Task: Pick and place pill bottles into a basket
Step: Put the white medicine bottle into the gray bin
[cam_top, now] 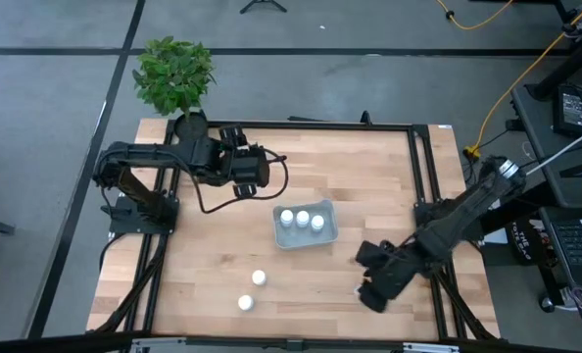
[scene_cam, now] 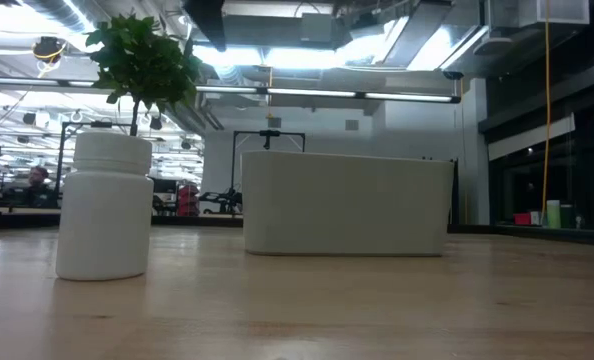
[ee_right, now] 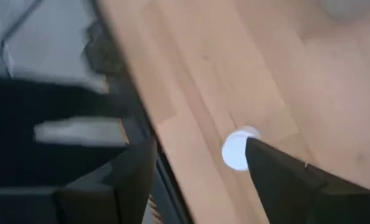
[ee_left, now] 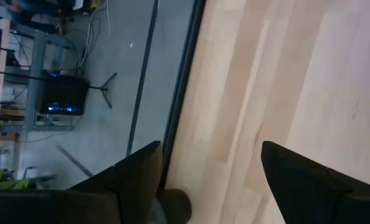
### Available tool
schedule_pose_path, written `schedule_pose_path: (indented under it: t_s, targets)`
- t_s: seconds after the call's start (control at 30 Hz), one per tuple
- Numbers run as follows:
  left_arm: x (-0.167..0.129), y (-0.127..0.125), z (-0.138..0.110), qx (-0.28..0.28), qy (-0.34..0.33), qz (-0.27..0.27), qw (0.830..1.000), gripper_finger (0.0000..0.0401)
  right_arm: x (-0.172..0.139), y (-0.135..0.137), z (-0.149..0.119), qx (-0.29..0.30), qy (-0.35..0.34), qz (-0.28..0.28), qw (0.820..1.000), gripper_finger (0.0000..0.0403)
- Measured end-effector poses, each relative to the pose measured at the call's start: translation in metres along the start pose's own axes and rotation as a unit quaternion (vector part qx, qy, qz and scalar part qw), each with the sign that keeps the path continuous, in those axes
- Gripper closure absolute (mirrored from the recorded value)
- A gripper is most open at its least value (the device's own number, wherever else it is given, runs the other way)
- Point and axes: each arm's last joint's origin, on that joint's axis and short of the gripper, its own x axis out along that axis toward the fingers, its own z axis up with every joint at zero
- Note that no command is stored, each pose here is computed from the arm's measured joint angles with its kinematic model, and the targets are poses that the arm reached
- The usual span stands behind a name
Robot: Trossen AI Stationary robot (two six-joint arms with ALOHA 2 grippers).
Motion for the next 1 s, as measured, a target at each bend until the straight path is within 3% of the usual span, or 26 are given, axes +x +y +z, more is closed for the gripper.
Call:
schedule_pose_path:
  t_s: [0.13, 0.27, 0.6, 0.8, 1.0]
  targets:
    - [0.004, 0.004, 0.004, -0.007, -0.009, -0.001, 1.0, 0.0134, 0.025, 0.001, -0.001, 0.125, 0.006, -0.039, 0.991, 0.0154]
    - [0.005, 0.004, 0.005, -0.014, -0.011, -0.015, 1.0, 0.0134, 0.045, 0.002, -0.004, 0.172, 0.028, -0.07, 0.982, 0.0154]
    - [0.002, -0.002, 0.004, -0.091, -0.001, -0.08, 0.993, 0.0134, 0.058, -0.012, -0.02, 0.191, 0.066, -0.185, 0.962, 0.0154]
    - [0.0, -0.006, 0.004, -0.14, 0.007, -0.105, 0.985, 0.0134, 0.059, -0.007, -0.024, 0.185, 0.063, -0.165, 0.967, 0.0154]
    - [-0.008, -0.015, 0.003, -0.151, 0.001, -0.115, 0.982, 0.0134, 0.064, -0.002, -0.024, 0.184, 0.061, -0.145, 0.97, 0.0154]
